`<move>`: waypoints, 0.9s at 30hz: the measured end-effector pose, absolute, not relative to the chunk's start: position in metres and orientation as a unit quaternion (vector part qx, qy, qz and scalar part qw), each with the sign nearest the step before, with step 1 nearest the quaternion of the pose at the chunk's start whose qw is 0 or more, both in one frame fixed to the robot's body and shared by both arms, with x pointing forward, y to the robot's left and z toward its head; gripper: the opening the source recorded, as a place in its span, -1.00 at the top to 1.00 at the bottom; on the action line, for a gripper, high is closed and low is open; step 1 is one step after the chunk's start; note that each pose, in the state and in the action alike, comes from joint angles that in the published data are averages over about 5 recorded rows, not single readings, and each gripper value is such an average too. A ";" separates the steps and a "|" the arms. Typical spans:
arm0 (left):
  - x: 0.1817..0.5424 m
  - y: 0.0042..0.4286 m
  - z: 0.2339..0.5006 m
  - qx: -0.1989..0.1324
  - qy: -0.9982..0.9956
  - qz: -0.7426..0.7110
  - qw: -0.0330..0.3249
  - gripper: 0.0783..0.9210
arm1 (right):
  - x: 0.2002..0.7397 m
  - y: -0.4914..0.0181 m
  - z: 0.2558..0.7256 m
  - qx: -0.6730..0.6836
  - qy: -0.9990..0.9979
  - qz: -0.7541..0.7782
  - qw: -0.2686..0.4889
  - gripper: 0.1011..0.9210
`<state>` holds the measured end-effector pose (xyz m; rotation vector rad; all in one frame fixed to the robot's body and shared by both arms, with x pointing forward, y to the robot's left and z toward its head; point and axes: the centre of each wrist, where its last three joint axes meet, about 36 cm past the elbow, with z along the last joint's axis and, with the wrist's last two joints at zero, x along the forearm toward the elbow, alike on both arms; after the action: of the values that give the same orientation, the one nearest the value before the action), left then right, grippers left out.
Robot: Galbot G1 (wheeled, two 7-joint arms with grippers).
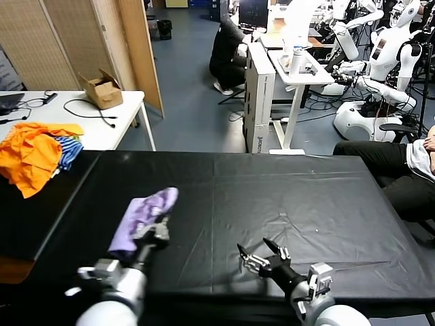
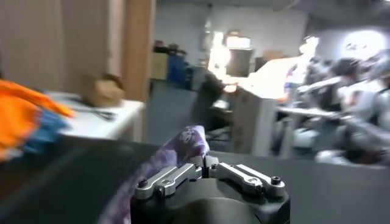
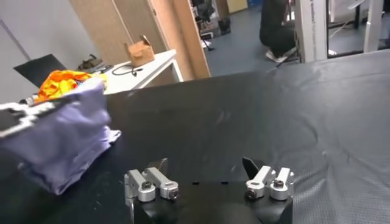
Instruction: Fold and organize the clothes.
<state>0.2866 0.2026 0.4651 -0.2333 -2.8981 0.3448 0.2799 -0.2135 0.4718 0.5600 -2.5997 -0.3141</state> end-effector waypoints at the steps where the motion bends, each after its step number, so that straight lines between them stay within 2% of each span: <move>1: 0.288 0.194 0.461 -0.086 -0.982 0.124 0.111 0.80 | 0.280 -0.213 0.473 0.204 -0.945 -0.116 0.229 -0.97; 5: 0.292 0.164 0.444 -0.112 -0.975 0.139 0.129 0.78 | 0.280 -0.216 0.478 0.208 -0.943 -0.124 0.227 -0.97; 7: 0.291 0.152 0.439 -0.124 -0.972 0.142 0.137 0.66 | 0.280 -0.219 0.480 0.211 -0.942 -0.126 0.230 -0.97; 12: 0.287 0.137 0.436 -0.152 -0.969 0.140 0.137 -0.05 | 0.284 -0.222 0.479 0.214 -0.938 -0.131 0.237 -0.97; 15: 0.288 0.139 0.438 -0.158 -0.973 0.125 0.116 -0.49 | 0.288 -0.221 0.476 0.218 -0.933 -0.145 0.247 -0.97; 18: 0.291 0.147 0.442 -0.152 -0.978 0.111 0.094 -0.83 | 0.294 -0.219 0.470 0.223 -0.924 -0.165 0.262 -0.97; 21: 0.294 0.159 0.444 -0.140 -0.982 0.100 0.083 -0.95 | 0.303 -0.216 0.460 0.227 -0.913 -0.189 0.281 -0.97; 27: 0.294 0.172 0.439 -0.120 -0.986 0.086 0.080 -0.97 | 0.323 -0.209 0.440 0.226 -0.900 -0.216 0.305 -0.96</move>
<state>0.2937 0.1720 0.4394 -0.3602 -2.9477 0.2566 0.3230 -0.2093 0.4398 0.5979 -2.3830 -0.5719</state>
